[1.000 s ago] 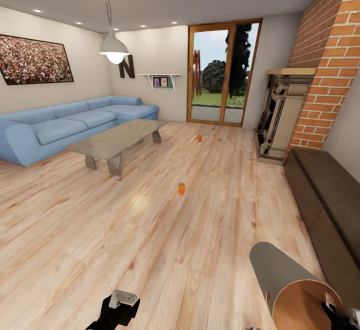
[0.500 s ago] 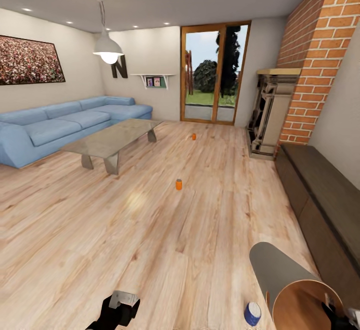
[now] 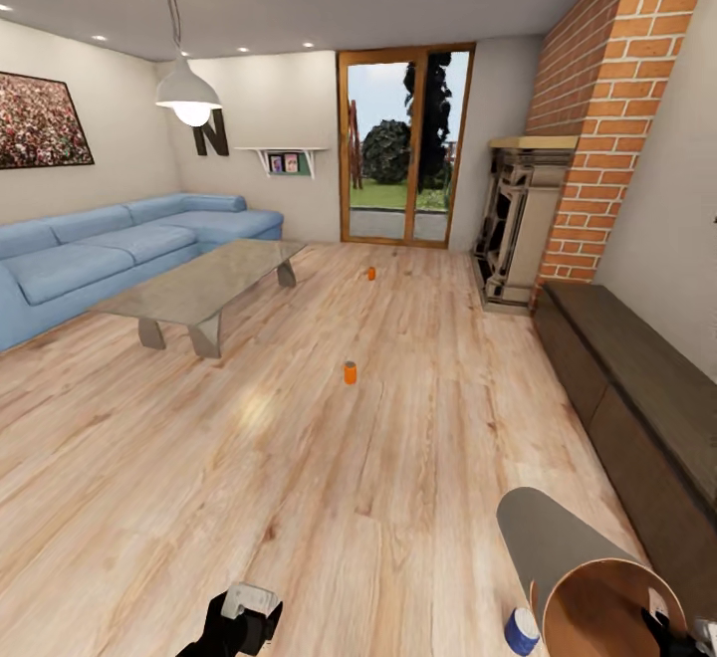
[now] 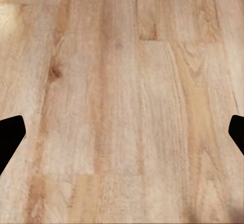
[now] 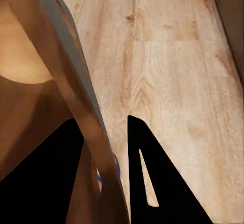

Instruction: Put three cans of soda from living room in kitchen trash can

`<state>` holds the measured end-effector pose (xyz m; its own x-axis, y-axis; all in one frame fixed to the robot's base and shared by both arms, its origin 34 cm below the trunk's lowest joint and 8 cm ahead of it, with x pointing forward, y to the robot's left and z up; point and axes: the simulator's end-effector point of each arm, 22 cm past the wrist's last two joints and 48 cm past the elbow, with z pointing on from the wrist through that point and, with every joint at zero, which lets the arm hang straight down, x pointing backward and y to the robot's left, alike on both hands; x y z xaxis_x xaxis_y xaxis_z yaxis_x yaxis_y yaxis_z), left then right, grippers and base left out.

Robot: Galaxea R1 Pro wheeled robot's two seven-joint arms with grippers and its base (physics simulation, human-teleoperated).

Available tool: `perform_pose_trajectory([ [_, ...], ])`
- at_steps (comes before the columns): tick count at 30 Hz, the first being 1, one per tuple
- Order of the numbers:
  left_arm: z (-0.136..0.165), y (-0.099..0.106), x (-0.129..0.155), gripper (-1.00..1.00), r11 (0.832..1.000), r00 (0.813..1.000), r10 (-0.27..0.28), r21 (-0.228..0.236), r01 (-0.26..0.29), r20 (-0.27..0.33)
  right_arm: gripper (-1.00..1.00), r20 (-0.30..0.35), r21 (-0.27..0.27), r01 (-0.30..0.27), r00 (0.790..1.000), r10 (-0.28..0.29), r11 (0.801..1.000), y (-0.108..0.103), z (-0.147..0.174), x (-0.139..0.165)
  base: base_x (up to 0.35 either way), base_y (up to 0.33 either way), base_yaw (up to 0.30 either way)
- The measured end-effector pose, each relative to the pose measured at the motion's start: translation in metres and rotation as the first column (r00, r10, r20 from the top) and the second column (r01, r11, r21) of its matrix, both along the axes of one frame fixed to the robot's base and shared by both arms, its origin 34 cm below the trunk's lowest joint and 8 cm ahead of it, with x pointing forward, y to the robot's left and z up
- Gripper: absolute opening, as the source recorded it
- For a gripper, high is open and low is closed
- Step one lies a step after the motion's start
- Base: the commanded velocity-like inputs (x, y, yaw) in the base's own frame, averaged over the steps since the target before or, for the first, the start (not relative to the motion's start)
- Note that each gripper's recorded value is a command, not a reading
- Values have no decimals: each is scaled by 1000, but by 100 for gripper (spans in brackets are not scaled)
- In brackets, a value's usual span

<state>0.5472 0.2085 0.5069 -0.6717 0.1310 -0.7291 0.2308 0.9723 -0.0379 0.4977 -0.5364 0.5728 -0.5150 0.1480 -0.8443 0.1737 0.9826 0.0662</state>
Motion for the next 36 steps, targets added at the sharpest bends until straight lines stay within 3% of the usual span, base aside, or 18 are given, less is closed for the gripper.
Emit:
perform_pose_trajectory([
  [3,0,-1,0,100,1000,1000,-3,1,3,-1,-100,-61,49,12,998,-9,999,5,-15,-10,255,244,-238],
  [8,-1,-1,-1,100,1000,1000,-4,1,4,-2,-100,-59,77,80,995,-75,994,-8,-14,-17,256,243,-239],
  [14,-1,-2,-1,100,1000,1000,-8,1,8,-2,-100,-51,85,110,993,-105,990,-14,-13,-20,257,240,-239],
  [22,-2,-12,-4,100,999,999,-45,7,45,-5,-100,-42,85,114,993,-110,990,-14,-12,-19,265,231,-188],
  [36,-11,-11,-14,100,999,998,-46,10,47,-31,-100,-47,86,116,993,-113,989,-14,-13,-20,246,206,-60],
])
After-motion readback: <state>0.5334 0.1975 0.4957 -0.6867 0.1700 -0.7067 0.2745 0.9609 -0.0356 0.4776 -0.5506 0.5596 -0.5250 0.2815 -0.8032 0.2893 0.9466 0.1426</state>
